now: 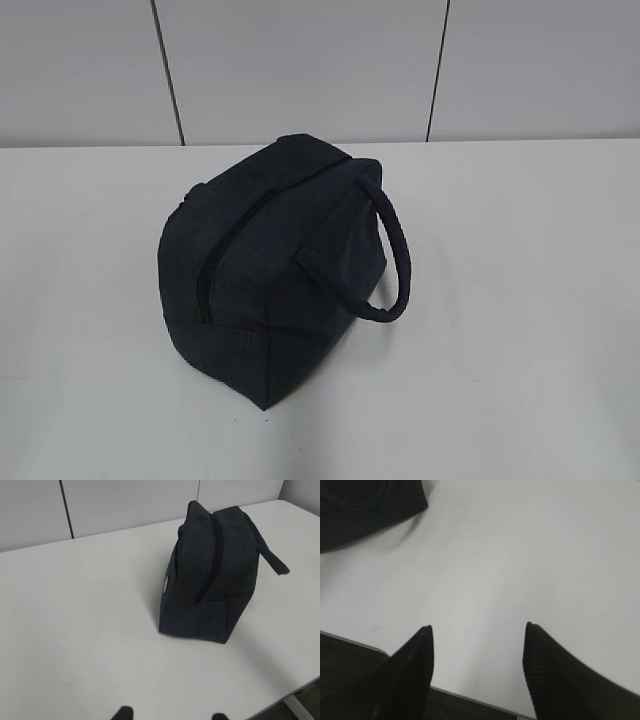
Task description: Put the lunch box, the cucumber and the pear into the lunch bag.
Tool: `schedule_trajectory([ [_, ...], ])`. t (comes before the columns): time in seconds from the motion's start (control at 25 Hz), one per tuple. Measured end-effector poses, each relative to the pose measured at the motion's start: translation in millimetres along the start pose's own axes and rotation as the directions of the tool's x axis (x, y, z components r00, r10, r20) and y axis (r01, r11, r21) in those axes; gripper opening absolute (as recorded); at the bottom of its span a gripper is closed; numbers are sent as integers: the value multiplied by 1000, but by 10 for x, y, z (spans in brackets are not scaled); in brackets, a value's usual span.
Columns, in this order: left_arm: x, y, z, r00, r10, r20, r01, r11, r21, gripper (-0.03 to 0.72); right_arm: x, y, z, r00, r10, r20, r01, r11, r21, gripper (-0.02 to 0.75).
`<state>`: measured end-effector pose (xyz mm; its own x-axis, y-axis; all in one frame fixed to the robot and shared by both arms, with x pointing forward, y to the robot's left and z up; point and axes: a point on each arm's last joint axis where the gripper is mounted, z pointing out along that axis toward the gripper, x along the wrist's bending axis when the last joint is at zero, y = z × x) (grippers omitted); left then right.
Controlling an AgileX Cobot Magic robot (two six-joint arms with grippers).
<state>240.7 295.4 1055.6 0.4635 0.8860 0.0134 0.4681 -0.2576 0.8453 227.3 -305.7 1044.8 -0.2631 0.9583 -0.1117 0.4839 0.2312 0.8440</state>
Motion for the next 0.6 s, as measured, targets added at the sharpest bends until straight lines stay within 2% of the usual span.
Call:
schedule_trajectory([
  [0.6, 0, -2, 0, 1000, 0, 0, 0, 1000, 2, 262, -1, -3, 4, 1000, 10, 2, -10, 1000, 2, 416],
])
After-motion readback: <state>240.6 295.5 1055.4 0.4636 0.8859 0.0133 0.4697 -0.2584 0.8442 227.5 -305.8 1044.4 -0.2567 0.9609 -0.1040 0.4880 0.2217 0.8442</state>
